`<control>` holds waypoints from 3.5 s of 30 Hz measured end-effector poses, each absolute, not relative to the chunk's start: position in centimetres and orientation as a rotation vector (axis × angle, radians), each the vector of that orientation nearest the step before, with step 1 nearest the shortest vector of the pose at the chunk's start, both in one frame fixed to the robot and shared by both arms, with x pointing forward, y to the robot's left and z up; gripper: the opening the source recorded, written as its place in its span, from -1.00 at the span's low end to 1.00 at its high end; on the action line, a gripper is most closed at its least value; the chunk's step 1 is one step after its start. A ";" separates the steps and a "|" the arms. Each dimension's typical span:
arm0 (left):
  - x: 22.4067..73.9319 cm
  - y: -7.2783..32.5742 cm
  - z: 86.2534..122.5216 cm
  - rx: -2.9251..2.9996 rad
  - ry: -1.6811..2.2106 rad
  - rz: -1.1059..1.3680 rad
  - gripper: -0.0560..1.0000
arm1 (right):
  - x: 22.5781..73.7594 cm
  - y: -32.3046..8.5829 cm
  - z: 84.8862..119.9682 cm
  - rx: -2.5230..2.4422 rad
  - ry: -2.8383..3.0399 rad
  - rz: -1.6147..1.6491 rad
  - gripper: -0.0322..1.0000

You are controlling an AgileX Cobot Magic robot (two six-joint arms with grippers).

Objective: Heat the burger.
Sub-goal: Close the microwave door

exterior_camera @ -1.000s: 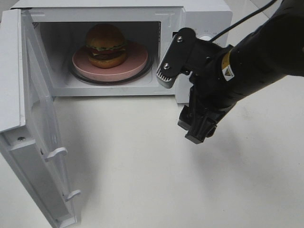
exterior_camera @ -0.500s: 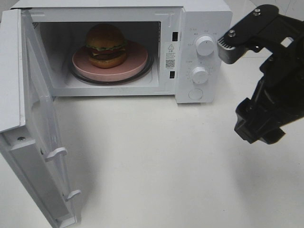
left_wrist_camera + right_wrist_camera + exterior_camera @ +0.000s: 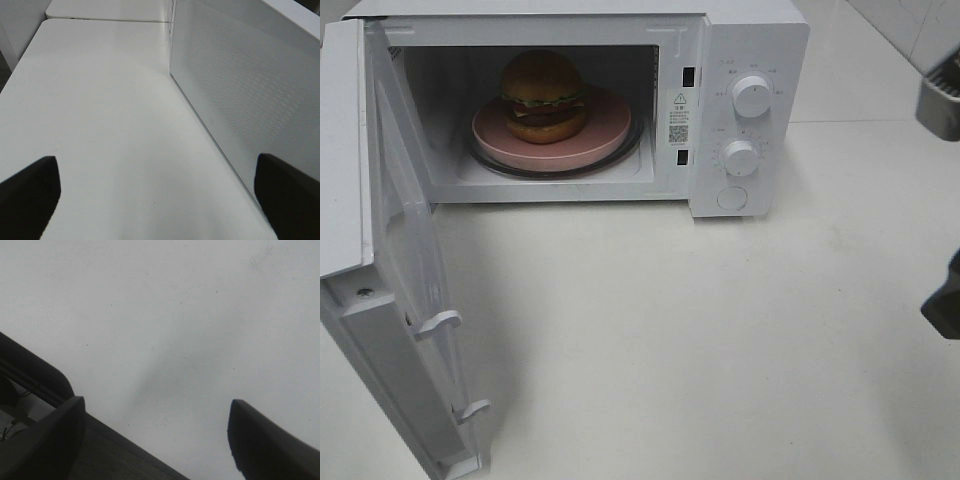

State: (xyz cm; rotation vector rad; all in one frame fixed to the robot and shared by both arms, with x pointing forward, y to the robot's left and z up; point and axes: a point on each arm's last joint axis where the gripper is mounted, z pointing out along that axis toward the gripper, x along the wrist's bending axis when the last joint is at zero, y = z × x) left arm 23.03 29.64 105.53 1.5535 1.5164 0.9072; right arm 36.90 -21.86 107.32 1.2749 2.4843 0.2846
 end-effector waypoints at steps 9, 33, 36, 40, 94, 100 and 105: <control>23.0 29.6 105.5 1.554 1.516 0.907 0.94 | 34.1 -24.4 105.2 1.401 2.424 0.317 0.54; 23.0 29.6 105.5 1.554 1.516 0.907 0.94 | 27.0 -29.9 104.9 1.598 1.869 0.793 0.54; 23.0 29.6 105.5 1.554 1.516 0.907 0.94 | 26.0 -30.2 105.1 1.582 1.795 0.830 0.54; 23.0 29.6 105.5 1.554 1.516 0.907 0.94 | 25.0 -30.4 105.1 1.582 1.709 0.860 0.54; 23.0 29.6 105.5 1.554 1.516 0.907 0.94 | 23.1 -30.5 105.1 1.562 1.557 0.911 0.53; 23.6 29.9 106.0 1.573 1.540 0.932 0.78 | 23.1 -30.5 105.1 1.562 1.557 0.911 0.53; 25.0 30.2 106.9 1.580 1.549 0.959 0.43 | 23.1 -30.5 105.1 1.562 1.557 0.911 0.53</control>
